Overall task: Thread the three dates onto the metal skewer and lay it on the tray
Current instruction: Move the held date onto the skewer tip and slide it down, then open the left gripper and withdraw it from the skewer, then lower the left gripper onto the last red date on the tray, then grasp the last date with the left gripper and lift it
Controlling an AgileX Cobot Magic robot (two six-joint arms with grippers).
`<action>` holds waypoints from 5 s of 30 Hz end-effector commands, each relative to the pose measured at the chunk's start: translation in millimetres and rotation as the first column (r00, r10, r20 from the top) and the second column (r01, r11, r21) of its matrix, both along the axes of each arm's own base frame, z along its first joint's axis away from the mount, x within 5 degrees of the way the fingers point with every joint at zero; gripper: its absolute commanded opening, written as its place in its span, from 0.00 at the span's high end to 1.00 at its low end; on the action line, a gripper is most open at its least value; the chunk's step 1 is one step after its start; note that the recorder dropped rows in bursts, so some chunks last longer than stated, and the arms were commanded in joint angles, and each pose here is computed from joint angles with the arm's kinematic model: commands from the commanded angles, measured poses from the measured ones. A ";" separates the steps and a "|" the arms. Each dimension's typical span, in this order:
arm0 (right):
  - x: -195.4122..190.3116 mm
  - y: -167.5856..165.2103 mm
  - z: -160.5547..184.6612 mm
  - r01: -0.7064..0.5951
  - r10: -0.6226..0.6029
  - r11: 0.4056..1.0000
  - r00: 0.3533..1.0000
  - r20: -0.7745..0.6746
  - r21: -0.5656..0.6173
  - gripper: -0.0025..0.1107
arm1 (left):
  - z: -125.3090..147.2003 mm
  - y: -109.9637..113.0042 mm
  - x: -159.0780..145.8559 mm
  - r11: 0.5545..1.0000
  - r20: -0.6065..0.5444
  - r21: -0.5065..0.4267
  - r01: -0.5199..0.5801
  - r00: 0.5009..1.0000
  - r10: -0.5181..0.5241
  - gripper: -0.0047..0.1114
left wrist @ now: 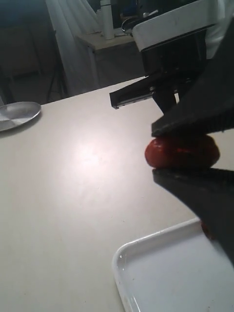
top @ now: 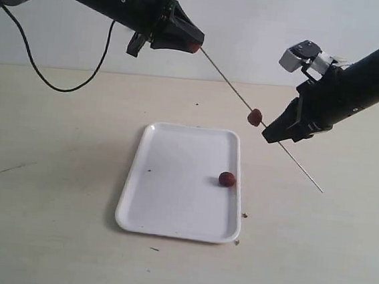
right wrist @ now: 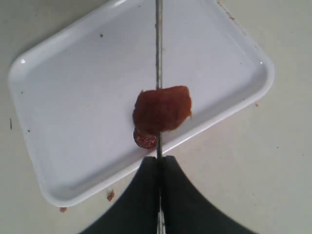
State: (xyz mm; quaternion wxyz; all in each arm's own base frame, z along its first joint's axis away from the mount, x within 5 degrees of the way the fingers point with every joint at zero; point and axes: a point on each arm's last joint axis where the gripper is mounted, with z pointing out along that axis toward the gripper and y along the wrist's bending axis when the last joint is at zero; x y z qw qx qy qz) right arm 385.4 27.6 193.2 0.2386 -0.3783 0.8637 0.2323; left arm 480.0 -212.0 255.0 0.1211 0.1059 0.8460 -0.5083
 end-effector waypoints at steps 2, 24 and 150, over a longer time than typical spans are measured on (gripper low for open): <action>-0.2 1.1 0.7 -0.017 0.017 1.000 1.000 0.000 0.011 0.98 | 2.5 0.9 0.1 1.000 0.009 -0.008 0.000 1.000 0.000 0.76; 9.4 11.7 14.0 0.032 -0.051 0.979 0.995 0.089 0.202 0.98 | 2.2 -23.6 -11.5 0.997 0.052 0.000 0.073 0.996 -0.073 0.76; 15.6 -47.9 21.6 0.512 -0.509 0.846 0.859 -0.062 0.150 0.98 | -101.2 -126.2 -85.2 0.651 0.002 0.758 -0.023 0.999 0.034 0.68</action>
